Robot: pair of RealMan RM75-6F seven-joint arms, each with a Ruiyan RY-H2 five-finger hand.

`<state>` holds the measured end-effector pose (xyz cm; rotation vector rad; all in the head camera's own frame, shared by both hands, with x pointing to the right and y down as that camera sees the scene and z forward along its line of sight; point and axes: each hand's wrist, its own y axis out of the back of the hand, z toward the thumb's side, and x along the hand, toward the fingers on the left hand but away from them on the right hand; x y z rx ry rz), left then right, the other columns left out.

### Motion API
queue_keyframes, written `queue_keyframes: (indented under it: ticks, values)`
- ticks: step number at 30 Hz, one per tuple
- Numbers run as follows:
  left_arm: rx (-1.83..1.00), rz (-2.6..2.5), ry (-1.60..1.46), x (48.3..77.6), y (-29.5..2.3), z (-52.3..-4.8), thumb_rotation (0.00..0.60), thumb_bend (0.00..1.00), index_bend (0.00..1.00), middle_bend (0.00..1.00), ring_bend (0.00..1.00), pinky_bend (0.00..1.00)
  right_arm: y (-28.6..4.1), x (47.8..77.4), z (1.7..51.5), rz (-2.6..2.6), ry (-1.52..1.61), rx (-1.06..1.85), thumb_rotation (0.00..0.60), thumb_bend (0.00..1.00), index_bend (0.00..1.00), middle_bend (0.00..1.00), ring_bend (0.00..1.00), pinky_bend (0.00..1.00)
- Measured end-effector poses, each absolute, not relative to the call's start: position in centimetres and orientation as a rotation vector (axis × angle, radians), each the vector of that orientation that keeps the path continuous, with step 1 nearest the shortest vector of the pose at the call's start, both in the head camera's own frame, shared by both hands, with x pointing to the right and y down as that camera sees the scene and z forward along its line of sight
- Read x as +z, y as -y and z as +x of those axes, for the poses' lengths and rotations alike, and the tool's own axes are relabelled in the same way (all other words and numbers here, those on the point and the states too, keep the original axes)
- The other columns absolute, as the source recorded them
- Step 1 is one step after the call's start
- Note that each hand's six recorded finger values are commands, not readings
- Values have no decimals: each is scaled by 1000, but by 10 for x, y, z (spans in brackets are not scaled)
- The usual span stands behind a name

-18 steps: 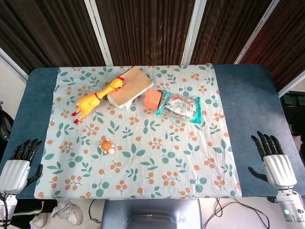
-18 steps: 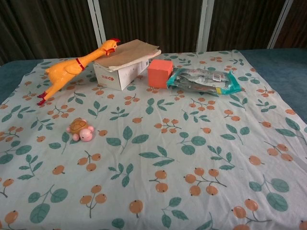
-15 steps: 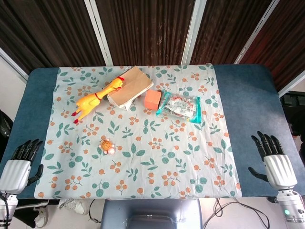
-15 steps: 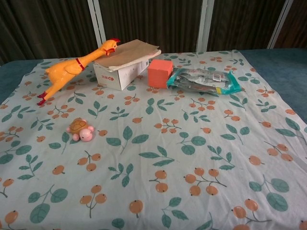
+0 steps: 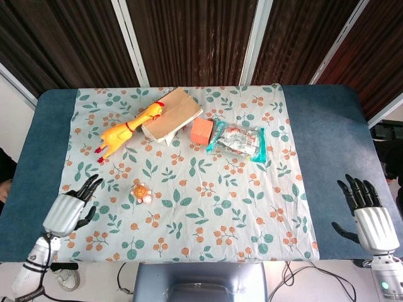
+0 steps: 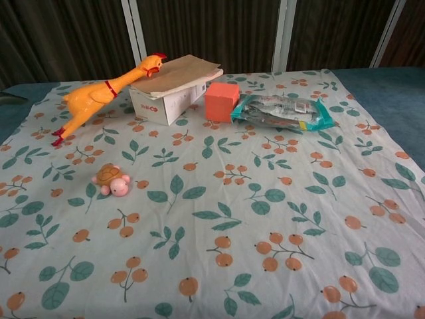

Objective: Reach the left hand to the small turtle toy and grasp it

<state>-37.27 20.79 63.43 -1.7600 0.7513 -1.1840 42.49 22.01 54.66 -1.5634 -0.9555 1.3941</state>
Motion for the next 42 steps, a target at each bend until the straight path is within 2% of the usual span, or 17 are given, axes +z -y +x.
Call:
queue_keyframes:
  ticks: [7,11,13,19,25,32,42]
  values:
    - [-1109,-1782,-613,673,-191,-325,600,475,65,86,702,765,-220,548,430,-1553,963,1426,600,262,0,0,0,0]
    - [-1091,-1786,-579,690,-187,-310,600,476,104,116,813,860,-219,547,433,-1545,967,1436,600,262,0,0,0,0]
    - [-1090,-1791,-559,698,-185,-305,600,476,122,129,834,879,-219,546,435,-1542,971,1440,600,262,0,0,0,0]
    - [-1091,-1786,-512,716,-185,-302,600,475,183,157,852,897,-218,544,438,-1534,982,1446,600,261,0,0,0,0]
    - [-1107,-1772,-446,733,-190,-301,600,476,187,159,856,901,-218,544,439,-1530,988,1453,600,261,0,0,0,0]
    - [-1113,-1780,-418,741,-190,-298,600,474,190,164,855,900,-219,546,439,-1535,980,1464,600,261,0,0,0,0]
    - [-1094,-1780,-402,747,-187,-291,600,473,257,242,855,901,-219,545,441,-1536,988,1478,600,262,0,0,0,0]
